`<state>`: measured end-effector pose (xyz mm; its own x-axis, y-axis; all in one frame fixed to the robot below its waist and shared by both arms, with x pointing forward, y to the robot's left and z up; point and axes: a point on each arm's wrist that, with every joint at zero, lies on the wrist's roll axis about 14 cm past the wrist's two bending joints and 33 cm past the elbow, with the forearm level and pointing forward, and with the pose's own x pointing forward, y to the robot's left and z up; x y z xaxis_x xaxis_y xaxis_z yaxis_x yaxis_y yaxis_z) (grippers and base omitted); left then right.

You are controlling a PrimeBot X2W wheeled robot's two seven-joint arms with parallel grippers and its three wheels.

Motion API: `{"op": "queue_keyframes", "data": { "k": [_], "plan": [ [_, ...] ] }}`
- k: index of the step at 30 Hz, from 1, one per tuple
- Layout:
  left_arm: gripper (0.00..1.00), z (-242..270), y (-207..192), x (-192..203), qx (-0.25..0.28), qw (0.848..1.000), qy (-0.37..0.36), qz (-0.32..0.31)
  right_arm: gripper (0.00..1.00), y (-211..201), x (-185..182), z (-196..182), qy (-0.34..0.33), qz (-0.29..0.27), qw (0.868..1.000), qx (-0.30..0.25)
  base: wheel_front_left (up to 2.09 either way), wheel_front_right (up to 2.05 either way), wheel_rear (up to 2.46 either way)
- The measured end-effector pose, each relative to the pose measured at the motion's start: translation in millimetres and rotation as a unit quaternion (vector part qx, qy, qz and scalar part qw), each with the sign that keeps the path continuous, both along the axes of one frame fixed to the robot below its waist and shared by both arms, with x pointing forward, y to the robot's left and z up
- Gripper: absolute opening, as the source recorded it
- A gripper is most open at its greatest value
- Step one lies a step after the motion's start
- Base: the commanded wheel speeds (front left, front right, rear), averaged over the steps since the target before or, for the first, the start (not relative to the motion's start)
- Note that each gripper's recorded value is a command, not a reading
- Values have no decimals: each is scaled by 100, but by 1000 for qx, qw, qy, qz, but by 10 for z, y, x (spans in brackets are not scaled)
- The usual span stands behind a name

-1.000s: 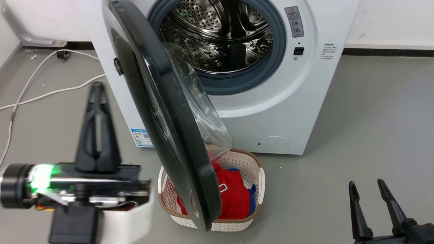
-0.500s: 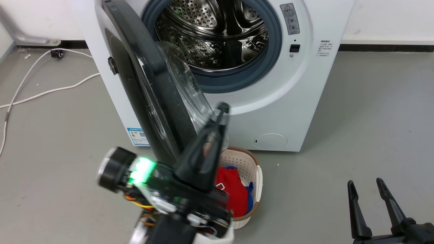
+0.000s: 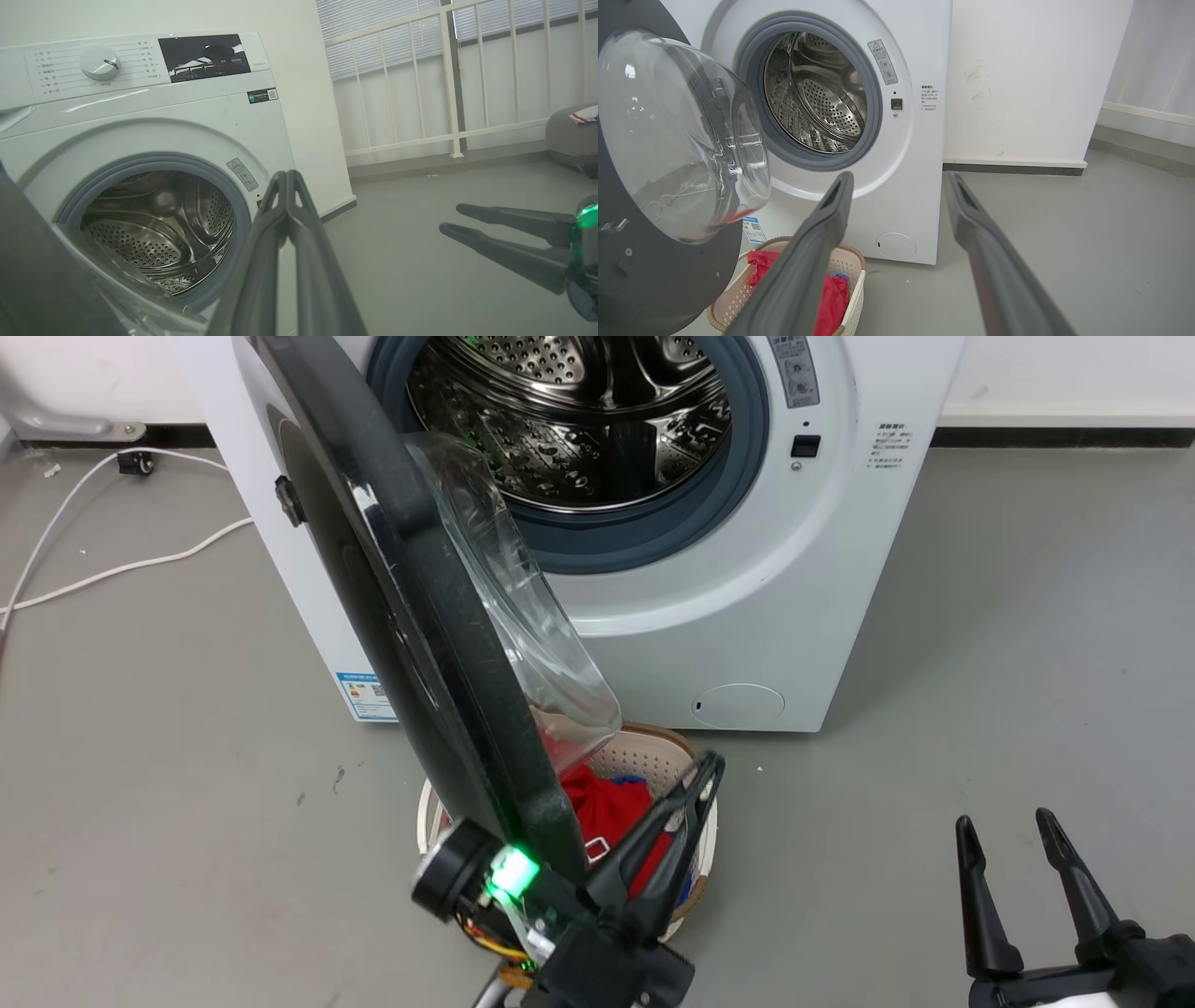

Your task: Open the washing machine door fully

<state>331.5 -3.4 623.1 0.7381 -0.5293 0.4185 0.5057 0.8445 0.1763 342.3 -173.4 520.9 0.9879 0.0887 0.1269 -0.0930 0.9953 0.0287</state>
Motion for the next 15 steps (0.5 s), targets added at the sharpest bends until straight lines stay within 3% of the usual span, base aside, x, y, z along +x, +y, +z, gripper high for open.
{"op": "queue_keyframes", "data": {
  "k": [15],
  "plan": [
    [0,-1038,163,-2,33,986,161,31,100,65,98,-98,15,11,1000,1,0,0,0]
  ]
}}
